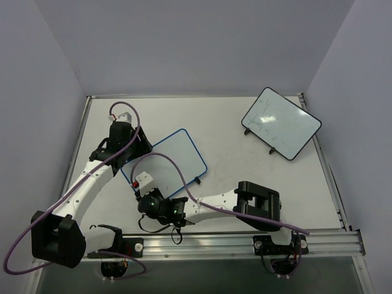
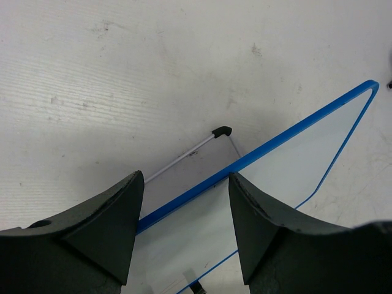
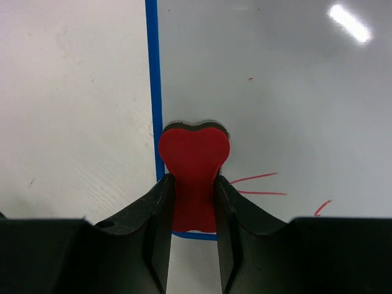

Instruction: Erase the whiteboard

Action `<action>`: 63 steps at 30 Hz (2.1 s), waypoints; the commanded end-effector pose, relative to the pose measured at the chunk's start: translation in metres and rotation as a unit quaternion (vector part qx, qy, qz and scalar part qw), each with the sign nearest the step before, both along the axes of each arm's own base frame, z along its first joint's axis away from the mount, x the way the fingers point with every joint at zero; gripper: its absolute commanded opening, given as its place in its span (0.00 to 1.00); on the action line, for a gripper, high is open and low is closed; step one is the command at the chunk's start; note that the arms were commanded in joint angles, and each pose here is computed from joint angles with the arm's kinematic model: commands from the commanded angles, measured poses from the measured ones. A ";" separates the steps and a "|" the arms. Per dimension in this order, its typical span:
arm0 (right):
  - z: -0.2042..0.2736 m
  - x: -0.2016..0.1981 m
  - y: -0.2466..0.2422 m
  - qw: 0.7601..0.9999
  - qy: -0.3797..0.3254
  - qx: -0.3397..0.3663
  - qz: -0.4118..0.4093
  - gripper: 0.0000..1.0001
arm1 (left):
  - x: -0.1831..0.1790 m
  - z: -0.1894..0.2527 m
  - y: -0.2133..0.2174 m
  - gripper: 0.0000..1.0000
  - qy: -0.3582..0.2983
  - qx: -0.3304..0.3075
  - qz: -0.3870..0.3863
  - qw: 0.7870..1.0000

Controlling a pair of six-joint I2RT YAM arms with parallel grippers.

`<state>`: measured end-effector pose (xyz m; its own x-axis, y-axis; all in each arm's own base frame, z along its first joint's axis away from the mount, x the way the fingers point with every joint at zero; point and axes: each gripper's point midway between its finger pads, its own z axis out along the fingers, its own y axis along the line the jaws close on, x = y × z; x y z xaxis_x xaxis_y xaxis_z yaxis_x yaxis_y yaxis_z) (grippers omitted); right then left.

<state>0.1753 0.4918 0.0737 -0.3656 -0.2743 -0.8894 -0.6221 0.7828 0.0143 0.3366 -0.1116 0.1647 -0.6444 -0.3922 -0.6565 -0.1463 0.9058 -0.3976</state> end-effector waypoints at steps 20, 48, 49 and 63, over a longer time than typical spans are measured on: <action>-0.012 0.073 -0.116 0.986 -0.003 -0.018 -0.163 0.00 | -0.006 0.009 -0.011 0.66 0.007 -0.013 -0.016 1.000; -0.015 0.037 -0.057 0.995 -0.010 0.000 -0.103 0.00 | -0.004 0.010 -0.017 0.66 0.007 -0.011 -0.019 1.000; -0.015 0.038 -0.059 0.994 -0.010 -0.001 -0.105 0.00 | -0.004 0.010 -0.018 0.66 0.007 -0.011 -0.020 1.000; -0.016 0.074 -0.138 0.982 -0.005 0.007 -0.187 0.00 | -0.003 0.008 -0.020 0.66 0.010 -0.008 -0.022 1.000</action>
